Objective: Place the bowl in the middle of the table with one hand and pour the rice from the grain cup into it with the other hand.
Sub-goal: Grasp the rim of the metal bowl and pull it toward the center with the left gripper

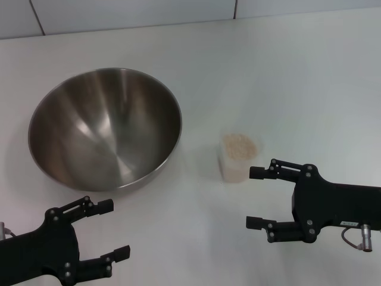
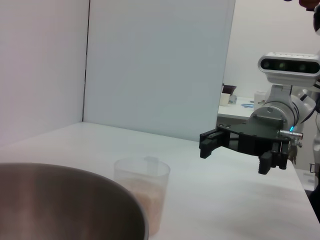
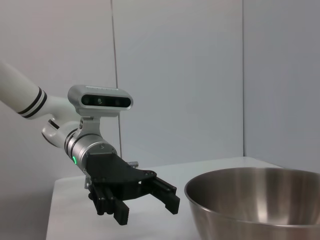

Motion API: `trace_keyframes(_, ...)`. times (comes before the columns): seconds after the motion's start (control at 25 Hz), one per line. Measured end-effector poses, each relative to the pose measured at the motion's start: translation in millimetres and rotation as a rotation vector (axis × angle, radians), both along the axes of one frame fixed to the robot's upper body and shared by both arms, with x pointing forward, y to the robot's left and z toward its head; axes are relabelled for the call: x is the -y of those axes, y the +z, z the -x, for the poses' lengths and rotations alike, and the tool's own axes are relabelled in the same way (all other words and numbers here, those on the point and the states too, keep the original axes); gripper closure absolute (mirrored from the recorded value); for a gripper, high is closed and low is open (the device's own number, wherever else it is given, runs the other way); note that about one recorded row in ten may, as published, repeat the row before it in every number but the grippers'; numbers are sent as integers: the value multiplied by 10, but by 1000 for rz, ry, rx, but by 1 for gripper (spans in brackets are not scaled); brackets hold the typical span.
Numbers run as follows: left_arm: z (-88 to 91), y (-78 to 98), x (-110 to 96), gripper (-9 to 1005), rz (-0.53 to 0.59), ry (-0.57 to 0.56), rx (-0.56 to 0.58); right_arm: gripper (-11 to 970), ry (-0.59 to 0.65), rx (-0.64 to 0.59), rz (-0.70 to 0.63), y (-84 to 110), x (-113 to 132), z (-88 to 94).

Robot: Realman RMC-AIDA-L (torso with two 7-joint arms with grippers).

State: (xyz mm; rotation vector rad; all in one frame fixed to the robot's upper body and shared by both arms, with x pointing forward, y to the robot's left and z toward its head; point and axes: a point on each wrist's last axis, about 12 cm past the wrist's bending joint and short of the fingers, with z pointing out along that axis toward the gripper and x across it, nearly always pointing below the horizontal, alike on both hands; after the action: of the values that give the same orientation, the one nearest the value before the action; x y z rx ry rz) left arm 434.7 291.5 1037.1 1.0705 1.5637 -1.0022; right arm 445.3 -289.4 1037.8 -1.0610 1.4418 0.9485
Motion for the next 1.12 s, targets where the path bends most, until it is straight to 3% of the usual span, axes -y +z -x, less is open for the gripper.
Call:
trace_keyframes(0.4, 1, 2, 2, 155, 3, -1, -1, 147, -1, 0, 1, -1, 0, -1)
trace_keyframes(0.52, 5, 91, 5, 154, 62, -8, 15, 149, -2, 1, 0, 0, 0, -3)
trace_keyframes(0.6, -10, 293, -8, 154, 188, -11, 56, 149, -2, 1, 0, 1, 0, -3)
trace_keyframes(0.68, -17, 383, -17, 154, 247, -12, 66, 150, -1, 2, -4, 5, -1, -1)
trace_keyframes(0.72, -105, 646, -75, 154, 378, 9, 103, 151, -1, 2, -4, 5, -1, -1)
trace_keyframes(0.8, -205, 824, -133, 159, 415, 38, 118, 152, 0, 2, -5, 6, -1, 0)
trace_keyframes(0.84, -296, 939, -171, 161, 413, 70, 100, 152, -1, 2, -6, 6, 0, 1)
trace_keyframes(0.88, -504, 1133, -224, 163, 360, 163, 16, 152, -1, 2, -6, 6, 1, 3)
trace_keyframes(0.92, -504, 1133, -224, 166, 360, 163, 16, 153, -1, 2, -6, 6, 1, 3)
trace_keyframes(1.08, -919, 1449, -326, 175, 162, 468, -126, 154, -1, 4, -9, 10, 1, 3)
trace_keyframes(1.12, -919, 1449, -326, 178, 162, 468, -126, 155, -1, 4, -9, 10, 1, 3)
